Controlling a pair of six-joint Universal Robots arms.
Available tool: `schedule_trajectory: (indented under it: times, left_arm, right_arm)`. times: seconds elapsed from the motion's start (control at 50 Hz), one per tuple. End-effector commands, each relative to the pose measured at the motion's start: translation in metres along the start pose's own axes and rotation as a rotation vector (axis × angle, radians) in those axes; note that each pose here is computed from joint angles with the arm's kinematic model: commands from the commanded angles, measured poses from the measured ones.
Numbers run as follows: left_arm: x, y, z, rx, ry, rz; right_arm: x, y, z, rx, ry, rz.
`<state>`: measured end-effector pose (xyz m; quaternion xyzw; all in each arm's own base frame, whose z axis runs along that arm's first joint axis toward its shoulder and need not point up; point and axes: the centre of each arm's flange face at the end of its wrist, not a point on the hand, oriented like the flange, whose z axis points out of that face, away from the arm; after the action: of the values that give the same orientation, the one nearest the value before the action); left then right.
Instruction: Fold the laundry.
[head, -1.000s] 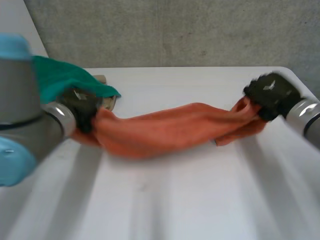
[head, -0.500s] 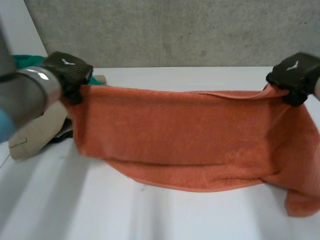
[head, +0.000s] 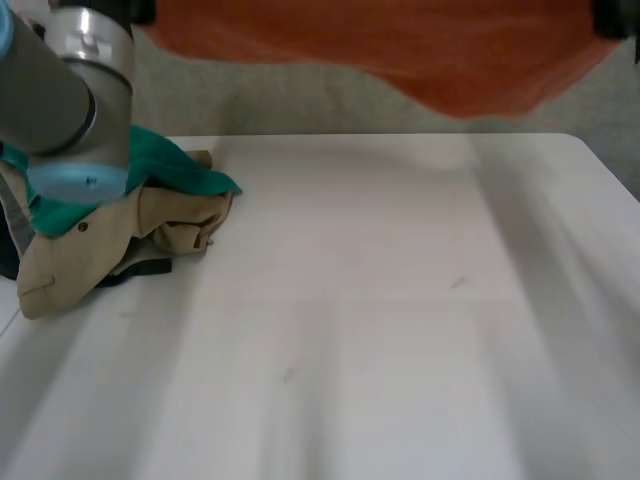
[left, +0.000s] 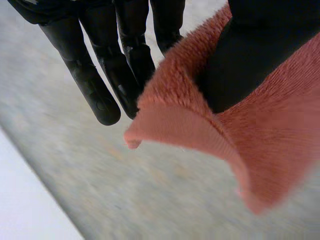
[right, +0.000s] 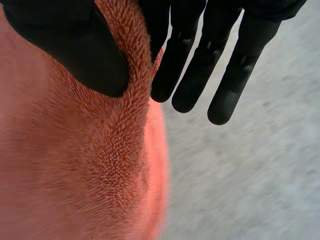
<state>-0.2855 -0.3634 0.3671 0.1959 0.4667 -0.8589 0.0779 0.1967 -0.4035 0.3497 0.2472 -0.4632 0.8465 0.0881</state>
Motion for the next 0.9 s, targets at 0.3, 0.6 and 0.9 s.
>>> schedule_trajectory:
  times: [0.3, 0.6, 0.9]
  left_arm:
    - [0.081, 0.124, -0.165, -0.478, 0.370, 0.061]
    - [0.068, 0.111, -0.167, -0.449, 0.345, 0.063]
    - [0.065, 0.105, -0.165, -0.440, 0.337, 0.045]
  right_arm:
    - [-0.086, 0.107, -0.139, -0.685, -0.520, 0.006]
    - [-0.066, 0.063, -0.108, -0.572, -0.650, -0.155]
    - [-0.090, 0.091, -0.115, -0.622, -1.032, -0.303]
